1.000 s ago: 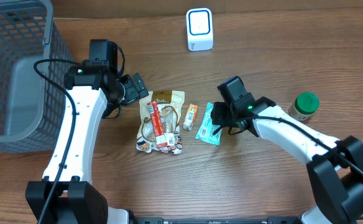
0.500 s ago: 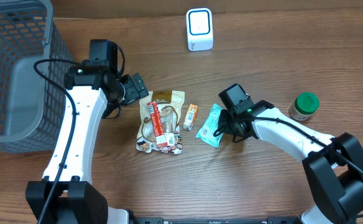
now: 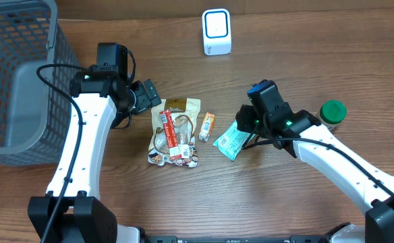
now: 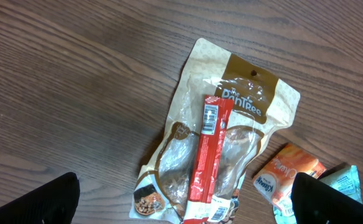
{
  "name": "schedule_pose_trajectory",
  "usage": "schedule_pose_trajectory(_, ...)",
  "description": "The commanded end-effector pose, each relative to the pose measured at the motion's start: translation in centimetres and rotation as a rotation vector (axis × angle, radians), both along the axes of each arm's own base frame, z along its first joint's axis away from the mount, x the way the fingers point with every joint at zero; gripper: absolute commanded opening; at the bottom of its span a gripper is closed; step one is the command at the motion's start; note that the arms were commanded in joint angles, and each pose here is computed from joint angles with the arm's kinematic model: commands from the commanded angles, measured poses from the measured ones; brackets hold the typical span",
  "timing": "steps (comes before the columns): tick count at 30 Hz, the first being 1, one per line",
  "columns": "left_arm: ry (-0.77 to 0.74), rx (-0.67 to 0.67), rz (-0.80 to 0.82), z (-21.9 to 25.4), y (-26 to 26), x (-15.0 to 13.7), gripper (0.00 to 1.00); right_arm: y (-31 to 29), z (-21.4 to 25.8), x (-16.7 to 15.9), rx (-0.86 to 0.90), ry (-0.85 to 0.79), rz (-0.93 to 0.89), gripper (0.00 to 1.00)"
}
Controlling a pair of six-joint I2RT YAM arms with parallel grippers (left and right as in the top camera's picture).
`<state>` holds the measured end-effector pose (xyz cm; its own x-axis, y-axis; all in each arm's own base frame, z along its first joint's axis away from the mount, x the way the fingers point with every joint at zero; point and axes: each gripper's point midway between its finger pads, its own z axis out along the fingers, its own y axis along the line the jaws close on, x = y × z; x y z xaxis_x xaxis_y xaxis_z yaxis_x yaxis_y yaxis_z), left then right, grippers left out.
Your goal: Scan the item barcode
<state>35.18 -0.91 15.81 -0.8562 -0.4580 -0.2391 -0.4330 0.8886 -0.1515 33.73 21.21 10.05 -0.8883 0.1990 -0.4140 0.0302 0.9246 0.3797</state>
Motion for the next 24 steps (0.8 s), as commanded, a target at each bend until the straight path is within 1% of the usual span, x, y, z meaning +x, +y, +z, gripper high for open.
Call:
schedule_pose_trajectory(1, -0.024, 0.01, -0.019, 0.8, 0.1, 0.1, 1.0, -0.3, -0.1, 0.7, -0.038, -0.036, 0.017, 0.42)
schedule_pose_trajectory(7, -0.024, 0.01, -0.019, 0.8, 0.1, 0.1, 1.0, -0.8, -2.2, 1.5, -0.089, -0.022, -0.007, 0.42)
schedule_pose_trajectory(11, -0.024, 0.01, -0.019, 0.8, 0.1, 0.1, 1.0, -0.7, -6.0, 1.2, -0.13, 0.054, 0.001, 0.42)
schedule_pose_trajectory(14, -0.024, 0.01, -0.019, 0.8, 0.1, 0.1, 1.0, -0.7, -7.6, 0.7, -0.139, 0.1, 0.011, 0.42)
schedule_pose_trajectory(15, -0.024, 0.01, -0.019, 0.8, 0.1, 0.1, 1.0, -0.6, -8.0, 0.5, -0.137, 0.115, 0.017, 0.41)
schedule_pose_trajectory(17, -0.024, 0.01, -0.019, 0.8, 0.1, 0.1, 1.0, -0.9, -8.2, -0.1, -0.147, 0.14, 0.016, 0.34)
schedule_pose_trajectory(18, -0.024, 0.01, -0.019, 0.8, 0.1, 0.1, 1.0, -1.0, -8.2, -0.3, -0.152, 0.149, 0.016, 0.33)
schedule_pose_trajectory(24, -0.024, 0.01, -0.019, 0.8, 0.1, 0.1, 1.0, -2.8, -8.8, -1.8, -0.199, 0.227, -0.002, 0.34)
